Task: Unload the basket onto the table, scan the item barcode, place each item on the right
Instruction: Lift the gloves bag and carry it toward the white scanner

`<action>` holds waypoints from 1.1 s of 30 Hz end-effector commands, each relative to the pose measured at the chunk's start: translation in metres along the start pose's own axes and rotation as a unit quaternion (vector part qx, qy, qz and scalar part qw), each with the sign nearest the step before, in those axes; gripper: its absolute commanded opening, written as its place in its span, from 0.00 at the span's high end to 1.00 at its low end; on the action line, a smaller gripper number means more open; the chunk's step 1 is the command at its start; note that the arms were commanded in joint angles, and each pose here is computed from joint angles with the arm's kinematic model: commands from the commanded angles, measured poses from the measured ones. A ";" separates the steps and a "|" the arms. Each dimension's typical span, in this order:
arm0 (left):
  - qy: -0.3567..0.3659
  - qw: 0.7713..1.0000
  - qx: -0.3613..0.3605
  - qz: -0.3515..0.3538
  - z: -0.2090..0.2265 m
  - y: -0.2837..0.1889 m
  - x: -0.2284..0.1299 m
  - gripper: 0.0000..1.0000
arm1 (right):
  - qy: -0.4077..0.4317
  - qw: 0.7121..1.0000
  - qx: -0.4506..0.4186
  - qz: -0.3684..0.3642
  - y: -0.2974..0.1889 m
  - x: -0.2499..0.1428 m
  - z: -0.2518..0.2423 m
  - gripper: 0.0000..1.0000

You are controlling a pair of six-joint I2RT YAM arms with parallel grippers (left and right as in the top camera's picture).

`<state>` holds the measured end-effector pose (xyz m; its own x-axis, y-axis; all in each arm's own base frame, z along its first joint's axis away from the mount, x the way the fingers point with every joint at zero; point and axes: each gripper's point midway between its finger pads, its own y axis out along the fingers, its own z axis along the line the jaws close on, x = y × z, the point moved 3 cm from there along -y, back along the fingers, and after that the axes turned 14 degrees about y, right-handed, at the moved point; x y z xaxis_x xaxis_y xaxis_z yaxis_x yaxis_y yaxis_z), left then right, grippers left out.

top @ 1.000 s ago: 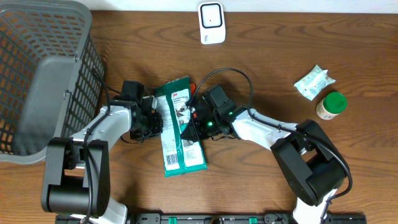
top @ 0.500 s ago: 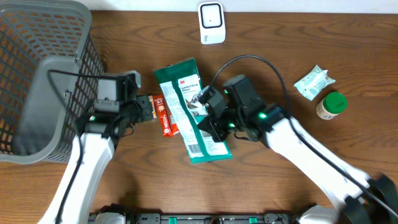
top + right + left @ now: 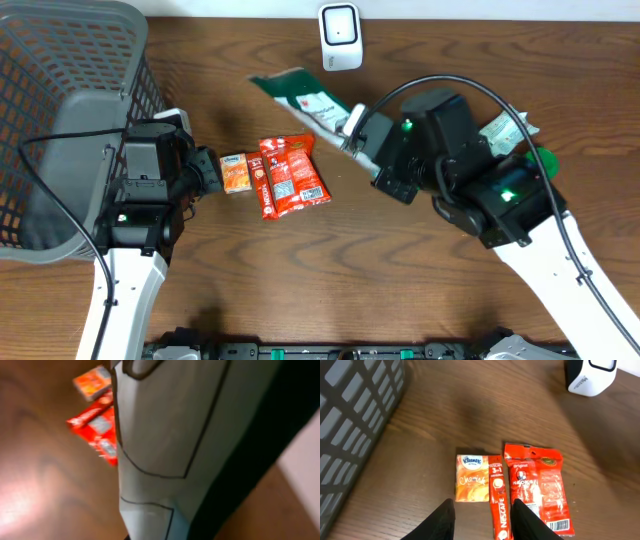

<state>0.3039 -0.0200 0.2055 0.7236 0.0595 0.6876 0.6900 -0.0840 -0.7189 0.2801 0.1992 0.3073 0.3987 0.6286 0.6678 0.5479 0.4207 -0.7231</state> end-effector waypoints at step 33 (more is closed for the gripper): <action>-0.005 1.000 0.012 0.025 0.005 -0.003 -0.006 0.19 | -0.411 0.847 -0.326 0.090 0.186 0.081 -0.076 0.99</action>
<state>0.2928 -0.0185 0.1947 0.7713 0.0576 0.6338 0.6364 -0.0746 -0.7677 0.4519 0.2793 0.2521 0.0224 0.9951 0.0958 0.9180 0.0175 -0.3962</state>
